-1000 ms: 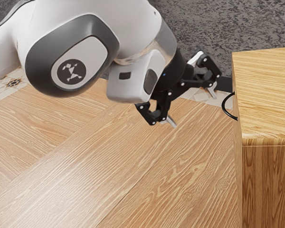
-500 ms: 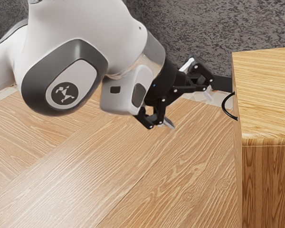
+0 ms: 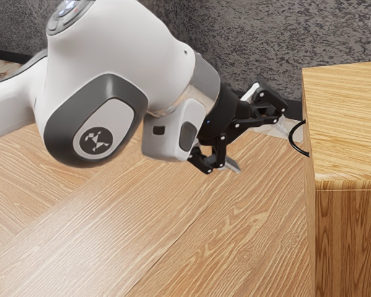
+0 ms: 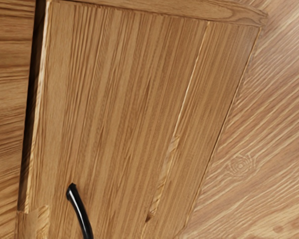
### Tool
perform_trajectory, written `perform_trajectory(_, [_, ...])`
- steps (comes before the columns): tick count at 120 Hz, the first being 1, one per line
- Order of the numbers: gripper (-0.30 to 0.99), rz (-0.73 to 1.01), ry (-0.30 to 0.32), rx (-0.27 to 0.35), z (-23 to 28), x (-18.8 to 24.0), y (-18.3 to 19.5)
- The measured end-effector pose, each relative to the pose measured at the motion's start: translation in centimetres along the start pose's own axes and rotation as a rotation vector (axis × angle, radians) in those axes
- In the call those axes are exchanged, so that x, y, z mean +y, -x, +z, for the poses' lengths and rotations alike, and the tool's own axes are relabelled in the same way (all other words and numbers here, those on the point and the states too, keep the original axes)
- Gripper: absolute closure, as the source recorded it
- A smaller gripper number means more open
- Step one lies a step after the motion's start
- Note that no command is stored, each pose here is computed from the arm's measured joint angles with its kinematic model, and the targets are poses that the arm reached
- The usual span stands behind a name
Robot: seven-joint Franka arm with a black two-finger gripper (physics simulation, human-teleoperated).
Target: Pull the drawer handle with one arm to open the drawer
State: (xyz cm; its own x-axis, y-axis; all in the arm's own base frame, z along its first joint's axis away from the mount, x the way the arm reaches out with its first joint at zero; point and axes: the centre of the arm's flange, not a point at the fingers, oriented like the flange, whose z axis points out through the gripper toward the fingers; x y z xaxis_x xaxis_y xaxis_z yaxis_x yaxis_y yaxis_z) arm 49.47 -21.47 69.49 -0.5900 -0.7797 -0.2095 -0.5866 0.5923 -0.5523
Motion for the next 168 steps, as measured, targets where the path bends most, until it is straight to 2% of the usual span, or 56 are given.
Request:
perform_trajectory(29, [0.02, 0.013, 0.051, 0.009, 0.1, 0.7, -0.3])
perform_trajectory(45, [0.02, 0.039, 0.044, 0.020, 0.2, 0.0, -1.6])
perform_trajectory(168, [0.02, 0.027, 0.019, -0.018, 3.1, -0.2, 0.3])
